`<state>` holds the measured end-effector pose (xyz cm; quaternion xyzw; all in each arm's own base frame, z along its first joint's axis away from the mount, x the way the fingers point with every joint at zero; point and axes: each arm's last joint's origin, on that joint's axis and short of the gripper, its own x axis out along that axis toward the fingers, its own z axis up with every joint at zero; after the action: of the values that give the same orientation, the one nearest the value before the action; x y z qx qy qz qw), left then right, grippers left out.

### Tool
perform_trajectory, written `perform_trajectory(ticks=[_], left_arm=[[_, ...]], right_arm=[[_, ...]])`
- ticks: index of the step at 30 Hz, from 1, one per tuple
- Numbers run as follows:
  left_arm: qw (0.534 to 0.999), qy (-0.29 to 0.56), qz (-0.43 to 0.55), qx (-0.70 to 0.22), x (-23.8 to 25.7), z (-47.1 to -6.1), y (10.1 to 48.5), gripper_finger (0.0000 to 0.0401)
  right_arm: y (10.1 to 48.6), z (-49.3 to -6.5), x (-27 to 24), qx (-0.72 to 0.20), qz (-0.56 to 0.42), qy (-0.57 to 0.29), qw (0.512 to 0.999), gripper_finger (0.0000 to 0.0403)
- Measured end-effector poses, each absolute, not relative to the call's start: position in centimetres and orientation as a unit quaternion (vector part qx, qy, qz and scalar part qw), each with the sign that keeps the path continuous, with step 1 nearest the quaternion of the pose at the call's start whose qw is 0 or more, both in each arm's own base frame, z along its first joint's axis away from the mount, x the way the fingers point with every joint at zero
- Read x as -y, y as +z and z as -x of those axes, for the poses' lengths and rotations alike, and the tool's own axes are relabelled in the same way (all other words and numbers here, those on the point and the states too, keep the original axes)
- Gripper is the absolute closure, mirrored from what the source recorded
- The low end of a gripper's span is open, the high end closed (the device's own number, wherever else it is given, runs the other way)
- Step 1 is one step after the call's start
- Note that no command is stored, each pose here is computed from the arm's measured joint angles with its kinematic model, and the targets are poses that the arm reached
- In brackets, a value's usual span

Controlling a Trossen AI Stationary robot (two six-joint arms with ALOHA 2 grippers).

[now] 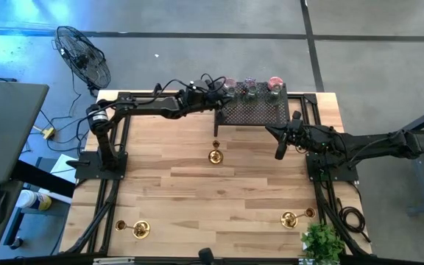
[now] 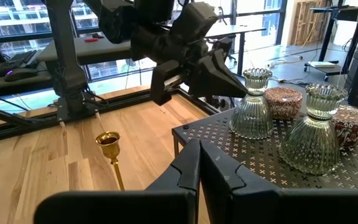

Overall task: Pick & Place candle stick holders
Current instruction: Put the glass candle holder on the shelf, then put the top metal candle holder on the shelf

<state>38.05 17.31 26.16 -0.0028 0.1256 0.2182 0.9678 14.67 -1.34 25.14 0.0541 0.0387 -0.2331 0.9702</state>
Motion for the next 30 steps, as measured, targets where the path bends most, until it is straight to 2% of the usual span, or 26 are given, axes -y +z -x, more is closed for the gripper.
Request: perform_trajectory(ticks=[9, 20, 30], left_arm=[[0.977, 0.179, 0.017, -0.111, -16.72, -38.37, 26.37, 0.04], [0.965, 0.244, 0.03, -0.087, -17.16, -38.63, 26.18, 0.04], [0.968, 0.229, 0.033, -0.093, -17.04, -38.66, 26.07, 0.04]], right_arm=[[25.14, -14.67, 1.34, -0.039, -0.052, -0.233, 0.97, 0.0402], [25.15, -14.67, 1.34, -0.039, -0.054, -0.233, 0.97, 0.0401], [25.15, -14.67, 1.34, -0.039, -0.054, -0.232, 0.97, 0.0401]])
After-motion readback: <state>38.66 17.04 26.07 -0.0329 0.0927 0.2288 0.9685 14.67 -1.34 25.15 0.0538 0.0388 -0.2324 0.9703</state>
